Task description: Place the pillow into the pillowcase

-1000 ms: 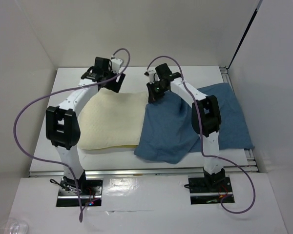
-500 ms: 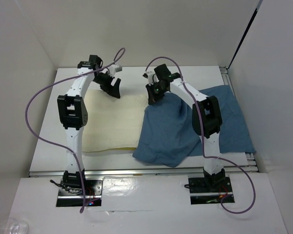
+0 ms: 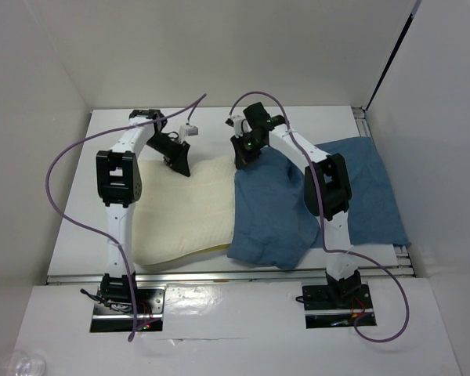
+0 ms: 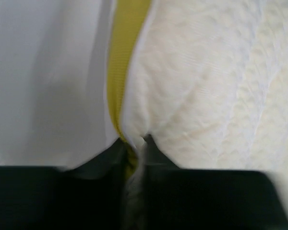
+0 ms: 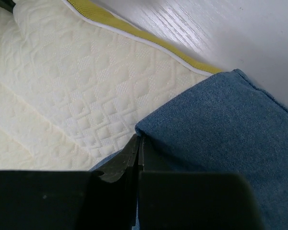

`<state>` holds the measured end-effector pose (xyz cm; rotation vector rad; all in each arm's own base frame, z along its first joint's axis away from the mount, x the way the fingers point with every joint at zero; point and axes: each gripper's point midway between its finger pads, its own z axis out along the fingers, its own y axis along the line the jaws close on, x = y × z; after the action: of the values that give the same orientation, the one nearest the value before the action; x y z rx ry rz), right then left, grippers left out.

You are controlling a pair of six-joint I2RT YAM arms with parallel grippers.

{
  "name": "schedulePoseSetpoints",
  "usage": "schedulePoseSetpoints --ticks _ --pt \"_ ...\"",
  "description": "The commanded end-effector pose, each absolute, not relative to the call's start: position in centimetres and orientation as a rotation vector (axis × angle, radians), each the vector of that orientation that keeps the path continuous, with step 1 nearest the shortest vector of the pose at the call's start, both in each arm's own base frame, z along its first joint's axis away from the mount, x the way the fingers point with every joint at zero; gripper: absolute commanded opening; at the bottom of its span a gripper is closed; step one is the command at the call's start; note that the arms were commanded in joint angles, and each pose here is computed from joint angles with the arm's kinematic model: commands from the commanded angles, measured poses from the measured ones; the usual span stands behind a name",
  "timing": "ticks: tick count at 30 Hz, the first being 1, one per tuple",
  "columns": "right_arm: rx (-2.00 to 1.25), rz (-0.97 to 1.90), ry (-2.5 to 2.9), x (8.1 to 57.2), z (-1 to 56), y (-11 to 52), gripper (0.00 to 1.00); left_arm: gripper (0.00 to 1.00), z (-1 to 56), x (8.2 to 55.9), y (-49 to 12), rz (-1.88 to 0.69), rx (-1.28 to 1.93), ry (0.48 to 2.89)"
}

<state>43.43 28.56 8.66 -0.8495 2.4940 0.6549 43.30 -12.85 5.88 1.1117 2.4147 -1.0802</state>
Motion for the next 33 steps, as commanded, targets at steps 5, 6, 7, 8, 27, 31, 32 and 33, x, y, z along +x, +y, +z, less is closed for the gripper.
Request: schedulePoseSetpoints --ticks 5,6,7,8,27,31,32,33 --pt "-0.868 0.622 2.446 44.8 9.4 29.2 0.00 0.00 7.5 40.7 -13.9 -1.143 1.167 2.375" --pt "-0.848 0.611 2.438 45.3 9.9 29.3 0.01 0.00 8.0 41.2 -13.8 -1.092 1.157 2.362" --pt "-0.847 0.611 2.427 45.5 10.3 29.4 0.08 0.00 9.0 41.8 -13.6 -1.061 1.105 2.359" --pt "-0.808 0.616 2.433 45.8 10.7 29.1 0.12 0.00 9.7 42.3 -13.4 -1.004 1.091 2.346" --pt "-0.528 0.928 2.002 50.7 31.4 25.6 0.51 0.00 30.9 44.8 -12.7 0.106 1.007 1.693" --pt "-0.570 0.967 1.966 49.7 32.6 27.4 0.54 0.00 31.8 42.7 -14.3 0.196 1.048 1.602" --pt "-0.572 0.960 1.968 49.6 32.5 27.7 0.54 0.00 32.5 42.2 -14.7 0.205 1.053 1.574" --pt "-0.577 0.956 1.959 49.5 32.8 28.1 0.54 0.00 32.0 41.6 -15.6 0.193 1.085 1.564"
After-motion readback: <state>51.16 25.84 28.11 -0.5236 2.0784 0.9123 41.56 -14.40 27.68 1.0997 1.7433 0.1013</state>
